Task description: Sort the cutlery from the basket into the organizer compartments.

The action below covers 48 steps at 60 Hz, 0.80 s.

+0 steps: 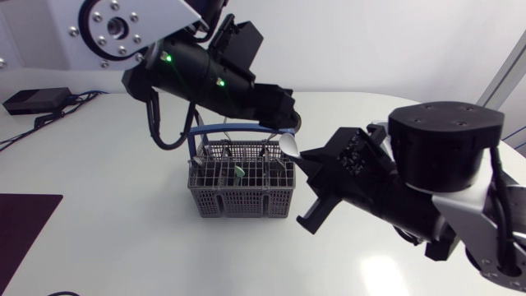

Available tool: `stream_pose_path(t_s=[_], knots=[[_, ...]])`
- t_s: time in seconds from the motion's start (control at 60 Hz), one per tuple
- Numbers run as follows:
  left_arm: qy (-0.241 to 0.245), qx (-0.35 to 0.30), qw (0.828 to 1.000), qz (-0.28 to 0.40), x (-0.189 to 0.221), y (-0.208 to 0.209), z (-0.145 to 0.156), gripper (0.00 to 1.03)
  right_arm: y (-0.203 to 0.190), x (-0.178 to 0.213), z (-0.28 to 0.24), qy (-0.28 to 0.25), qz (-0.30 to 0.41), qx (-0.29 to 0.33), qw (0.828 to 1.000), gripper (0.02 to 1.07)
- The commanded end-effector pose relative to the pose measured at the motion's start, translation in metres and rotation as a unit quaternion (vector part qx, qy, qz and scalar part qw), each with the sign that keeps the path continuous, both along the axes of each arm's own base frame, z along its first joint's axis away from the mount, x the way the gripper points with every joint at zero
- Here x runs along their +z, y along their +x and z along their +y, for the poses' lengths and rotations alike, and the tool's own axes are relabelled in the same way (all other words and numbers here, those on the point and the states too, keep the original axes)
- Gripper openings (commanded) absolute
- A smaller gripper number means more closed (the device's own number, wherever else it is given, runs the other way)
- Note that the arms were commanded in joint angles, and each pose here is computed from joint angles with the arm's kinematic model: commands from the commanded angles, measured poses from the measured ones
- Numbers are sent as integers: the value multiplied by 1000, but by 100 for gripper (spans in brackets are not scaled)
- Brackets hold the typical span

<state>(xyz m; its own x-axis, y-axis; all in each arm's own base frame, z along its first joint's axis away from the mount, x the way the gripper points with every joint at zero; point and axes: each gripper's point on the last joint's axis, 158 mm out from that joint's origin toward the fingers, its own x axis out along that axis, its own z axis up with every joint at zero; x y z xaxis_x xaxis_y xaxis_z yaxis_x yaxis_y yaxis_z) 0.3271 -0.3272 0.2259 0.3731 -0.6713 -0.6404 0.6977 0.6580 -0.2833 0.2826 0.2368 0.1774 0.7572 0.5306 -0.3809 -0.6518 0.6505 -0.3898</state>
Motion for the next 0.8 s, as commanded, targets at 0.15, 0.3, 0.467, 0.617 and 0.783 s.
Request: stream_pose_path(t_s=[0.15,0.3,0.467,0.617,0.783], knots=[[-37,43,993,-100,79,36,51,89,-14,-25,-40,-23,34,11,999,11],[15,-6,986,-166,76,36,66,89,-20,-31,-67,-26,52,16,998,11],[87,-115,962,-232,41,8,58,89,-21,-36,-101,-33,62,16,997,11],[159,-194,926,-282,5,-7,51,89,-21,-52,-137,-53,76,23,995,12],[225,-224,894,-314,-18,-8,54,89,-18,-66,-176,-73,99,34,992,12]])
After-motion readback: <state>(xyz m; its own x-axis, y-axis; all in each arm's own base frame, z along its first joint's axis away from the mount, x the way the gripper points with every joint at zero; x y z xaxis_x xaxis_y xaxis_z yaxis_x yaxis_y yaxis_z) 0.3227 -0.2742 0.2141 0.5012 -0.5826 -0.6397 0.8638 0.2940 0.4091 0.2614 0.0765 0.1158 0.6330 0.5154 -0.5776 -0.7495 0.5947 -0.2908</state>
